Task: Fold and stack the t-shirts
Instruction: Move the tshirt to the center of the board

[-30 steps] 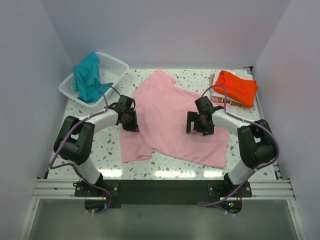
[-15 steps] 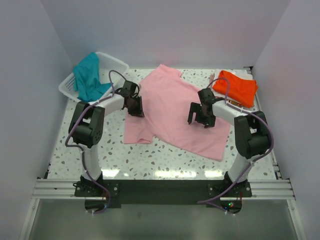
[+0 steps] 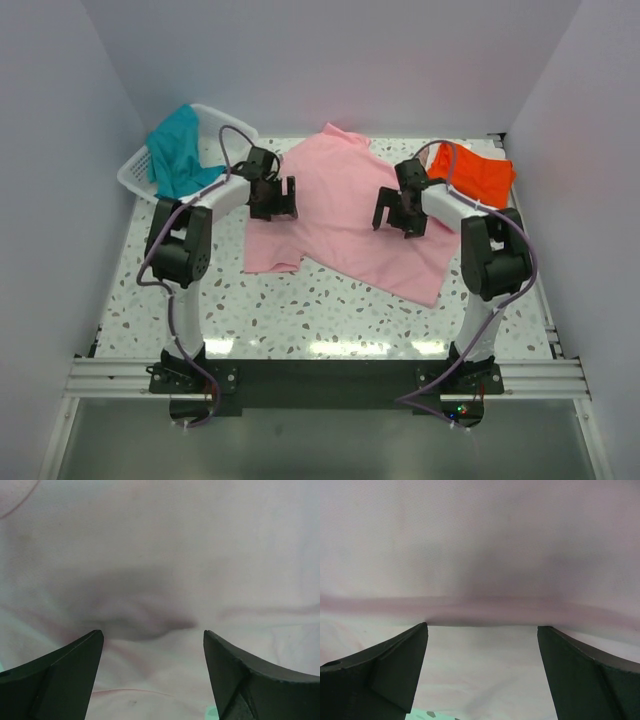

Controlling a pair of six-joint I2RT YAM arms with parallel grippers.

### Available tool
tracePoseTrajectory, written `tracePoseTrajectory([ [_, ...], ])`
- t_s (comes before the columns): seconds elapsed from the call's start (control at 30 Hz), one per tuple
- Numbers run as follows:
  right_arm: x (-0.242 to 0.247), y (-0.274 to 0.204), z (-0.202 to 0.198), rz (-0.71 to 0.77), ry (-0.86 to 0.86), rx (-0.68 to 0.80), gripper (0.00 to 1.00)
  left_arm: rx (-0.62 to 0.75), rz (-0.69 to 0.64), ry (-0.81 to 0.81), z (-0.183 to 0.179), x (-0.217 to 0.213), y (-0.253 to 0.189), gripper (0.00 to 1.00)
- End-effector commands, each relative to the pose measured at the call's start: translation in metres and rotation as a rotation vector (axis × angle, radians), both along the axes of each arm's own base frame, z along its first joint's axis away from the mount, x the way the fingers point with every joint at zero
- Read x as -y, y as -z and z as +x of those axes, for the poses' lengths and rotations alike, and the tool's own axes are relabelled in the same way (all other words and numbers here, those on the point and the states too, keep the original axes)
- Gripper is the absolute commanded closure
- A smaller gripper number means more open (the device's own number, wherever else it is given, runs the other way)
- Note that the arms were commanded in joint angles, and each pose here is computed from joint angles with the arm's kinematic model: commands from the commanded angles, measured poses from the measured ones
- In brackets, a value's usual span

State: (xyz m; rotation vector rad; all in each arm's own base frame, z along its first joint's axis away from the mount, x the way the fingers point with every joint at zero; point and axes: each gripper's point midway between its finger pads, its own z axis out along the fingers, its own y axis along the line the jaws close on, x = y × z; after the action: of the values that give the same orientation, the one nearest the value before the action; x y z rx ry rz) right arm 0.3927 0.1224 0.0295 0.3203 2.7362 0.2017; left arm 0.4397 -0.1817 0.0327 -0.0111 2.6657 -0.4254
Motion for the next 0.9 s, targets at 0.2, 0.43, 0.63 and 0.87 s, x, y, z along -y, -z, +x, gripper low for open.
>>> tracePoseTrajectory([
  [0.2,-0.021,-0.054,-0.006,0.057,-0.069,0.131,0.07,0.212,0.052,-0.12,-0.028,-0.042,-0.085,0.08],
  [0.43,-0.027,-0.054,-0.036,0.066,-0.098,0.129,0.08,0.089,0.082,-0.187,-0.112,-0.069,-0.032,0.1],
  [0.63,-0.021,-0.06,-0.055,0.064,-0.098,0.148,0.08,0.059,0.076,-0.21,-0.133,-0.074,-0.015,0.28],
  [0.87,-0.014,-0.064,-0.067,0.052,-0.092,0.158,0.08,0.016,0.094,-0.206,-0.134,-0.075,-0.001,0.34],
])
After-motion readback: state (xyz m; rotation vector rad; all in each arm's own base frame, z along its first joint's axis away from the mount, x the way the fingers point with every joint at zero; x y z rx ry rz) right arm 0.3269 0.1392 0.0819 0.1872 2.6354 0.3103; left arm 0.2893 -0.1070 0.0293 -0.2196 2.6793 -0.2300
